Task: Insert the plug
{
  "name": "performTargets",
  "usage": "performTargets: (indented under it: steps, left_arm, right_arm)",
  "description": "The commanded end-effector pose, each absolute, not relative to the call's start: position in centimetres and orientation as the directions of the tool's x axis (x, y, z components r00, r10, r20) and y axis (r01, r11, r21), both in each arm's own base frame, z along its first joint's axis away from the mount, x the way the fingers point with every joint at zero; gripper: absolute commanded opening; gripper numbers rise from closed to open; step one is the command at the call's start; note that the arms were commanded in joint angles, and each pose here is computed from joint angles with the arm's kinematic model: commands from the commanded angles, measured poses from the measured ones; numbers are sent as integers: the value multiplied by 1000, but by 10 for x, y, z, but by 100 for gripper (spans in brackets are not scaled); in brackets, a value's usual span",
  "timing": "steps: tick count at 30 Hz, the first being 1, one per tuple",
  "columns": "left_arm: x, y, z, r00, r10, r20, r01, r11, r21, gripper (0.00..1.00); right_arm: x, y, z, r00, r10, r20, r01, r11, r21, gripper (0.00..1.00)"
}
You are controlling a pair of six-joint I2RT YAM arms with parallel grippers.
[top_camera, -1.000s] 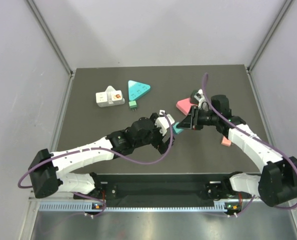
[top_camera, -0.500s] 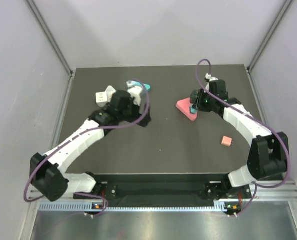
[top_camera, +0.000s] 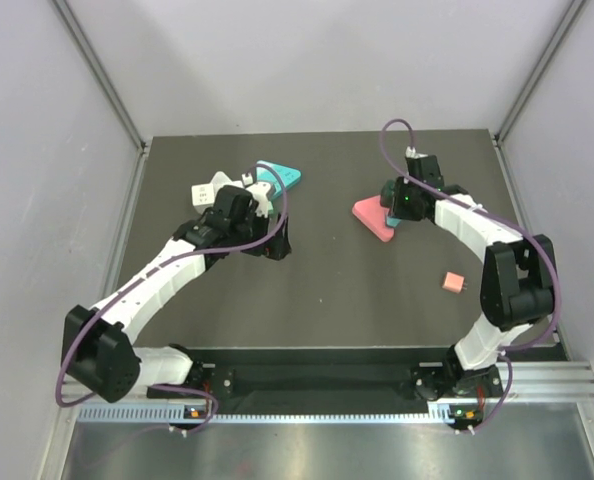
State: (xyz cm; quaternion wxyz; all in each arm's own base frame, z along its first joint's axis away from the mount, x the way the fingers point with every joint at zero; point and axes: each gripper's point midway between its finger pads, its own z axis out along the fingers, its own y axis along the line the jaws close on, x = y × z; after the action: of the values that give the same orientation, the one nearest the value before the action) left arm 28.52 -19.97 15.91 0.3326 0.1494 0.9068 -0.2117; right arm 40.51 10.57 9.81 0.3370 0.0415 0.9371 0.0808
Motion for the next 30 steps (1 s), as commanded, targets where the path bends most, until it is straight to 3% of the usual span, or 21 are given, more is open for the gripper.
performTargets:
  steps: [1, 12, 30]
  left_arm:
    - [286, -198, 178, -697, 105, -710, 419, 863, -284, 98]
    - [285, -198, 181, -688, 102, -719, 424, 860, -284, 98]
    - [284, -196, 184, -678, 108, -727, 431, 859, -275, 98]
  right_arm:
    - [425, 101, 118, -739, 142, -659, 41, 985, 167, 0]
    - [413, 107, 111, -788, 146, -599, 44, 983, 181, 0]
    - [422, 124, 107, -797, 142, -588, 25, 979, 202, 0]
